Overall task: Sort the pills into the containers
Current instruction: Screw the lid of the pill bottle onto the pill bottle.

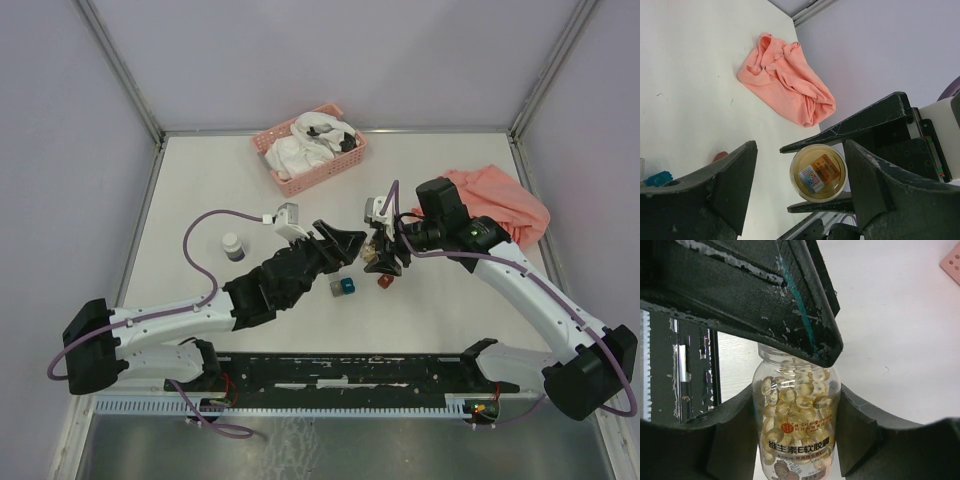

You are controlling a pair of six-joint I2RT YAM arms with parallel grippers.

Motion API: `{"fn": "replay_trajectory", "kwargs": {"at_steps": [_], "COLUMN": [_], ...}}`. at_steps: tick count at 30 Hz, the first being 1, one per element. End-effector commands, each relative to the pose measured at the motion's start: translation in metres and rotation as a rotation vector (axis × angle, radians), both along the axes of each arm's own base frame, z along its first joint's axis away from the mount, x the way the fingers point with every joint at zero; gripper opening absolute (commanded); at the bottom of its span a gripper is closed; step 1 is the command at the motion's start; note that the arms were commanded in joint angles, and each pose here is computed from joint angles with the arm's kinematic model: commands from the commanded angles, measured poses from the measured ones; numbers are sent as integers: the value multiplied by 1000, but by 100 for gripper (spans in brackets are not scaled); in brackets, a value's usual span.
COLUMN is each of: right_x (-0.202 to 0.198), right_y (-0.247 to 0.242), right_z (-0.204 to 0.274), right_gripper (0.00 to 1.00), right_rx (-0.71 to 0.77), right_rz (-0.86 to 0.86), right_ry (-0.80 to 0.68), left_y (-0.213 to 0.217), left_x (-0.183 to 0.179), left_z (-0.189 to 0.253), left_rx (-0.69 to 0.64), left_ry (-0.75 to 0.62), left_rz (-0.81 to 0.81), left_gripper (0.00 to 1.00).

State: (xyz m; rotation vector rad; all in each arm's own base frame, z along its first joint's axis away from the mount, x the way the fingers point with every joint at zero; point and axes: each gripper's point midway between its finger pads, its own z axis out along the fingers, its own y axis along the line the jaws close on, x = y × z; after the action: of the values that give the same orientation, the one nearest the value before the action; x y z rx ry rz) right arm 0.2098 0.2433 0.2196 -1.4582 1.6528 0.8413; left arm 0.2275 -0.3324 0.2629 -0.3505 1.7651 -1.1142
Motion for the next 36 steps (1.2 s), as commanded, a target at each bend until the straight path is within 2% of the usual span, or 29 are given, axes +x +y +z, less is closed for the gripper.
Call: {"fn": "replay_trajectory", "kwargs": {"at_steps": [1,21,27,30,36], "right_x": [3,1,-2,-3,-10], "right_y": [5,13,16,18,22], "right_z": [18,16,18,18,24], "right_gripper": [2,2,2,2,2], "right_rx": [37,67,89,96,146], "right_rz": [9,9,20,26,52], "right_ry": [-59,29,58,67,122], "left_y": [-3,-2,-1,0,-2], "left_x": [3,-9,-13,-14,-22], "left_z": [28,15,11,12,16], "left_rx": [-97,-101,-84,-76,-61], "left_ry": [-12,9,-5,-22,-113], "left_rz": [25,-35,-57,-66,-148], "left_gripper": [75,56,54,53,43]}}
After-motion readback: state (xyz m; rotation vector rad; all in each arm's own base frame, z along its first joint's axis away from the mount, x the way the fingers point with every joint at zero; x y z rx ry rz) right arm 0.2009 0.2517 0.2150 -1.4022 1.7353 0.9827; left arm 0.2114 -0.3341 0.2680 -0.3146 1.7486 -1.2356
